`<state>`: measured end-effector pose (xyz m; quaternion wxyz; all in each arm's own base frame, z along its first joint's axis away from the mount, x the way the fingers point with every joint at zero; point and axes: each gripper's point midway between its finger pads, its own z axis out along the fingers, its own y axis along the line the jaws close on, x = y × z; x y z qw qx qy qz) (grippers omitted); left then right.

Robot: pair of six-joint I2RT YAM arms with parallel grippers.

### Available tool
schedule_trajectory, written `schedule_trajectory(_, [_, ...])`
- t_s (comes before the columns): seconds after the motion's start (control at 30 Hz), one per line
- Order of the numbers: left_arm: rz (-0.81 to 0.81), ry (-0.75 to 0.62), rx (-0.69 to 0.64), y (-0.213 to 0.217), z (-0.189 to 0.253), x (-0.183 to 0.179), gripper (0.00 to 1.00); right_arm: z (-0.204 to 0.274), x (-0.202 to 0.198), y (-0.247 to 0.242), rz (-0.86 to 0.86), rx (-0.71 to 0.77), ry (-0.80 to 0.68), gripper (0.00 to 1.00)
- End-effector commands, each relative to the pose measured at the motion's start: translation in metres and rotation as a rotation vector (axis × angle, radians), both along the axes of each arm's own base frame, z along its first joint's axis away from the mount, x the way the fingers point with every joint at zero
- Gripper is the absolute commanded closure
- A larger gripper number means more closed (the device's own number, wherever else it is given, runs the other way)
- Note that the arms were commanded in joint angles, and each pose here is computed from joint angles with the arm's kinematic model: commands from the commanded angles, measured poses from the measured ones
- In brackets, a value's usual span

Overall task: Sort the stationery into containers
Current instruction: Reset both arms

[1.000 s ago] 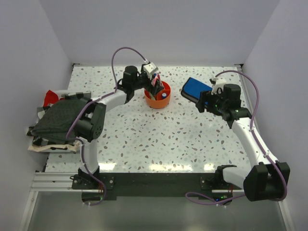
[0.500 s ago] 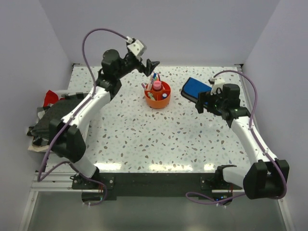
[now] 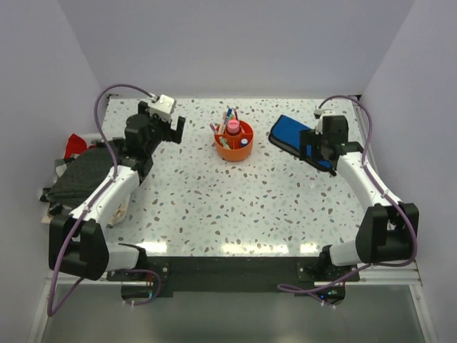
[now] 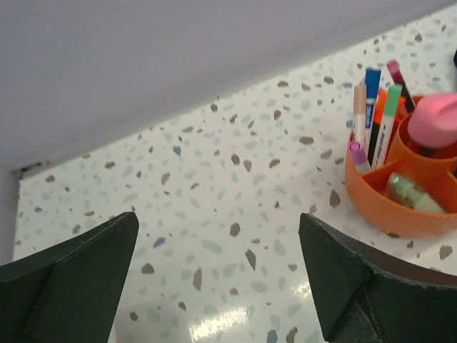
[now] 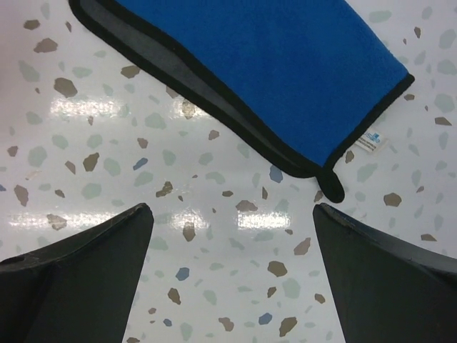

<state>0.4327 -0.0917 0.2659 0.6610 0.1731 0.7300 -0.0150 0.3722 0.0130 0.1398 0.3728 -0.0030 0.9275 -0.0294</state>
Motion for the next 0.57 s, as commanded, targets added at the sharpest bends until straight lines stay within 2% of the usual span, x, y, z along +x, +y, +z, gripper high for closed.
schedule_trajectory(0.0, [-0.010, 0.040, -0.022, -0.006, -0.019, 0.001, 0.00, 0.051, 0.007, 0.017, 0.048, 0.088, -0.156, 0.01])
schedule_trajectory(0.13, [-0.024, 0.036, -0.030, -0.012, -0.018, 0.016, 0.00, 0.085, 0.010, 0.023, 0.095, 0.090, -0.277, 0.01])
schedule_trajectory(0.37, [-0.049, 0.016, -0.046, -0.023, -0.001, 0.033, 0.00, 0.087, 0.013, 0.022, 0.063, 0.099, -0.283, 0.01])
schedule_trajectory(0.53, [-0.050, 0.019, -0.044, -0.027, -0.002, 0.040, 0.00, 0.089, 0.009, 0.032, 0.122, 0.122, -0.305, 0.01])
